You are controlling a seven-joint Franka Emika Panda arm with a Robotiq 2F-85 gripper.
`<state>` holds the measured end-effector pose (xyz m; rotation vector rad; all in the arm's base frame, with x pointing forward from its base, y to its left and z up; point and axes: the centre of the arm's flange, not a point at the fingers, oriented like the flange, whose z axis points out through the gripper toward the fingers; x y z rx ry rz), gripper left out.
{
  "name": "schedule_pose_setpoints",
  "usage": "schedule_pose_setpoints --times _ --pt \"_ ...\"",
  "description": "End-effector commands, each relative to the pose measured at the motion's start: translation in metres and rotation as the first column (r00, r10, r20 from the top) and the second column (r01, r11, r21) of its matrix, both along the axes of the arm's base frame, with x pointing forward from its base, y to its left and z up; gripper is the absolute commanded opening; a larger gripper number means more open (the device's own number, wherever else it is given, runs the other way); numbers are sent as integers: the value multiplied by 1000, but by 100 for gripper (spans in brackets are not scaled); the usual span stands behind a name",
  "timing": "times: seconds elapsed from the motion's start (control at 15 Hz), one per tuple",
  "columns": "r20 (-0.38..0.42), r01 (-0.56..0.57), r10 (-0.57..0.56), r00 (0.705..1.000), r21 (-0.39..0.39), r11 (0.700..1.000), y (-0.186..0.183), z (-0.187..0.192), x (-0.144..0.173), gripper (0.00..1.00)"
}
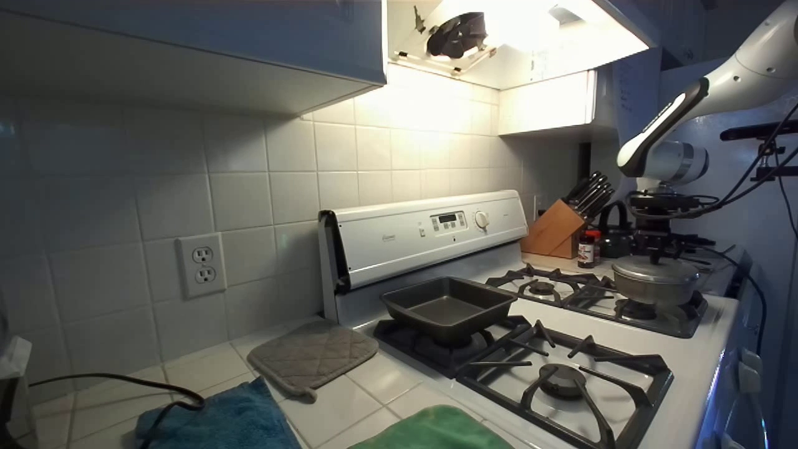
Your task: Pick up the pot from the left side of the stove and put it on the right side of the stove
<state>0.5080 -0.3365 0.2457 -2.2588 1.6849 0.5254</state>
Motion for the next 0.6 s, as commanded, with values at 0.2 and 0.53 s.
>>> schedule_pose_setpoints --times 0.2,0.53 --pt "24 25 -24 999 -21 999 -1 -8 16 12" --pt "32 23 -21 999 -42 999 2 -14 24 12"
